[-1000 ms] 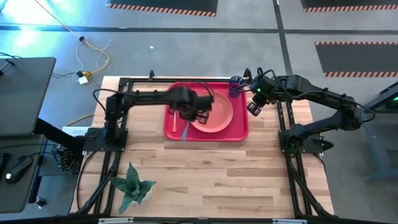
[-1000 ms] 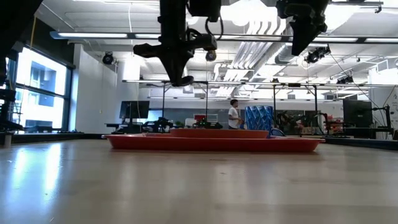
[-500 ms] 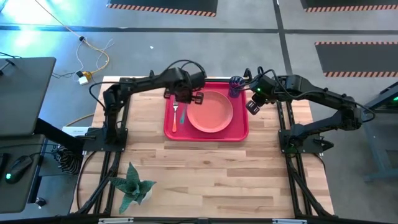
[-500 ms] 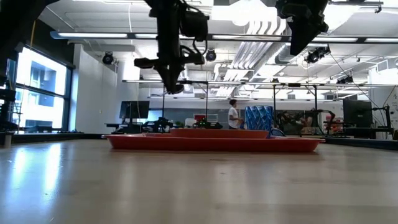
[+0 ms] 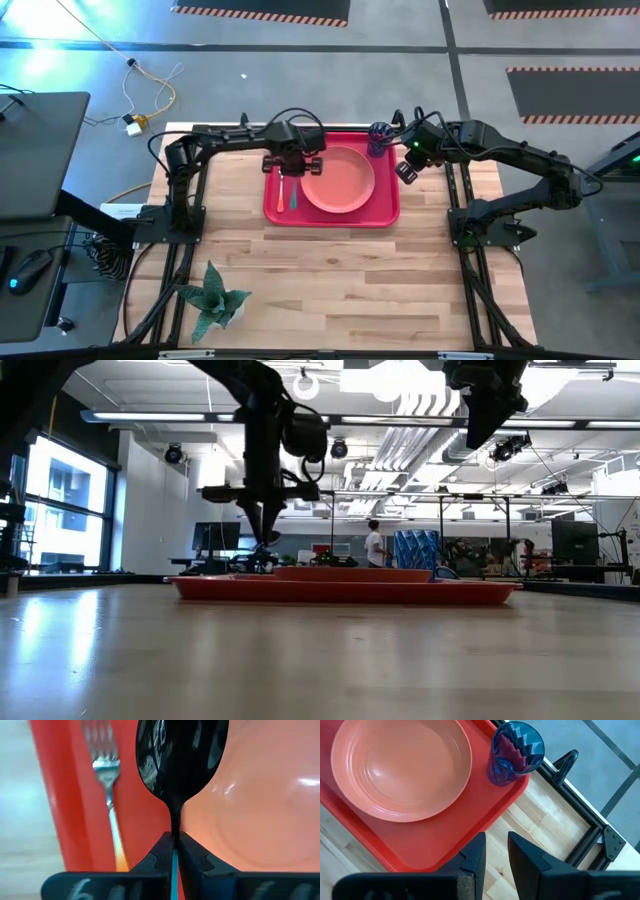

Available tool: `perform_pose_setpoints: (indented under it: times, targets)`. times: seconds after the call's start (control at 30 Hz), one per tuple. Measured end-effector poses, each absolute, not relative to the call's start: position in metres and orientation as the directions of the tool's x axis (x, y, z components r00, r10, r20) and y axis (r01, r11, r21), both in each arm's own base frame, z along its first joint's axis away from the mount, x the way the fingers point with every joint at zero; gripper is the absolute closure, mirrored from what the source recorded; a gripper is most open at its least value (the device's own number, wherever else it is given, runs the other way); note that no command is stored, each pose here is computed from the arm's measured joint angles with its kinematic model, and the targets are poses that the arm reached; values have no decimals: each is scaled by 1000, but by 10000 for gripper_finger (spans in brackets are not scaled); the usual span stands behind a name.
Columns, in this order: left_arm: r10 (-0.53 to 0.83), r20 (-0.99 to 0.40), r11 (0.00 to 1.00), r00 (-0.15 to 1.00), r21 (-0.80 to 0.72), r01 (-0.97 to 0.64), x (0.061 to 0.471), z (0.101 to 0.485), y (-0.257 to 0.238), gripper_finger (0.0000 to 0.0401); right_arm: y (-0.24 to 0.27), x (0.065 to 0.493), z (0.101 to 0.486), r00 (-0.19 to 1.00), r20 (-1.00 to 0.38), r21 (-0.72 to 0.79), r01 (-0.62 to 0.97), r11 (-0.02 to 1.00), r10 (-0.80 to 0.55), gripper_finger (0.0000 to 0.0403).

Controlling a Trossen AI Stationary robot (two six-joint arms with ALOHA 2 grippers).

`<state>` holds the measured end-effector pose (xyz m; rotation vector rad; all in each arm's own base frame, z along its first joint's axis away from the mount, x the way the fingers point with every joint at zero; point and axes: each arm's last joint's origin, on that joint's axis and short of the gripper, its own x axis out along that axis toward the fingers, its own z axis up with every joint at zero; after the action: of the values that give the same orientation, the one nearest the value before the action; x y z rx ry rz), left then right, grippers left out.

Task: Pick and place plate/cup/fork/spoon on tray
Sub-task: Put the blue spoon on the red serving tray to the left of the orange plate

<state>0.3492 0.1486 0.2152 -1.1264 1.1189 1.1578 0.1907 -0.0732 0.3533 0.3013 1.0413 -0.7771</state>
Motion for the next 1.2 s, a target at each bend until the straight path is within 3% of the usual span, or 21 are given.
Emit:
perform_pose_setpoints:
  times: [0.5, 0.83, 1.2]
  targets:
    - [55, -996, -36, 77, -79, -996, 340, 185, 151, 398, -73, 191, 353, 275, -861, -137, 686, 715, -428, 329]
    - [-3, -999, -11, 50, -50, -999, 330, 171, 153, 398, -73, 191, 353, 276, -861, -124, 701, 702, -428, 329]
    - [1, -994, 16, 107, -107, -994, 329, 165, 162, 393, -73, 191, 353, 276, -861, -98, 735, 671, -428, 329]
